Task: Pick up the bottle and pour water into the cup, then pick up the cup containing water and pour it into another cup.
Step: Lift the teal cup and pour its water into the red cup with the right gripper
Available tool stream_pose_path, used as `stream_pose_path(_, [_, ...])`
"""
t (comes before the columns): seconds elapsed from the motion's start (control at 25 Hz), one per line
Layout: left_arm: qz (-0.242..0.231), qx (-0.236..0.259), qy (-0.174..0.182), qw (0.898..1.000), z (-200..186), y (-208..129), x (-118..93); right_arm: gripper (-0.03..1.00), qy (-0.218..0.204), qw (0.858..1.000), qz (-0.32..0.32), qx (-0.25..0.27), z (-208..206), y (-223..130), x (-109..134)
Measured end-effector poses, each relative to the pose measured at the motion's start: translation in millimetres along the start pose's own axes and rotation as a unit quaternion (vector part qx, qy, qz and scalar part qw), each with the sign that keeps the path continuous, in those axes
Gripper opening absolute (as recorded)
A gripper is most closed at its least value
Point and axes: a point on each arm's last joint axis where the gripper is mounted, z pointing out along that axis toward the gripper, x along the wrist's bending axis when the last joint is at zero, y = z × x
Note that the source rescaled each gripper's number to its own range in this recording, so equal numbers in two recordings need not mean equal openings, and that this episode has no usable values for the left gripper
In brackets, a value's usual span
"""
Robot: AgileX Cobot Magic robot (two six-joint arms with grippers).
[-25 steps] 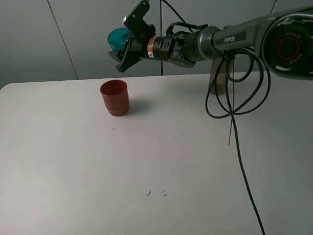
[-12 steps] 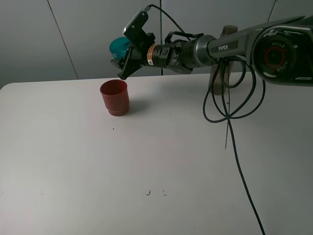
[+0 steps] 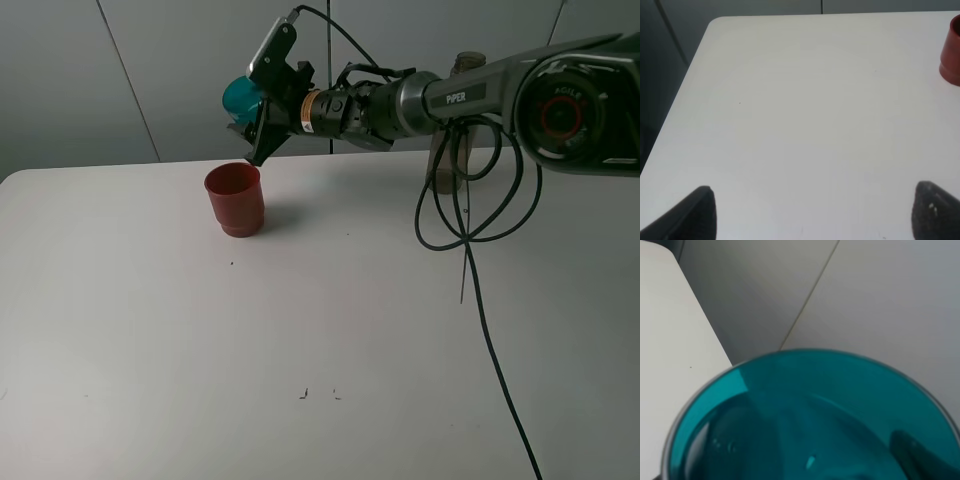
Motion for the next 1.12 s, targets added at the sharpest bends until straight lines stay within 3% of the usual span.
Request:
stream_pose_path(0.48, [0.000,0.000,0.000,1.000,0.0,0.0,0.0,0.05,0.000,0.997,-0.076,0.000,0.0,0.0,0.0])
stream_pose_path(1.12, [0.000,0.000,0.000,1.000,0.0,0.0,0.0,0.05,0.001,0.981,-0.193,-0.010,0.0,1.8,0.6])
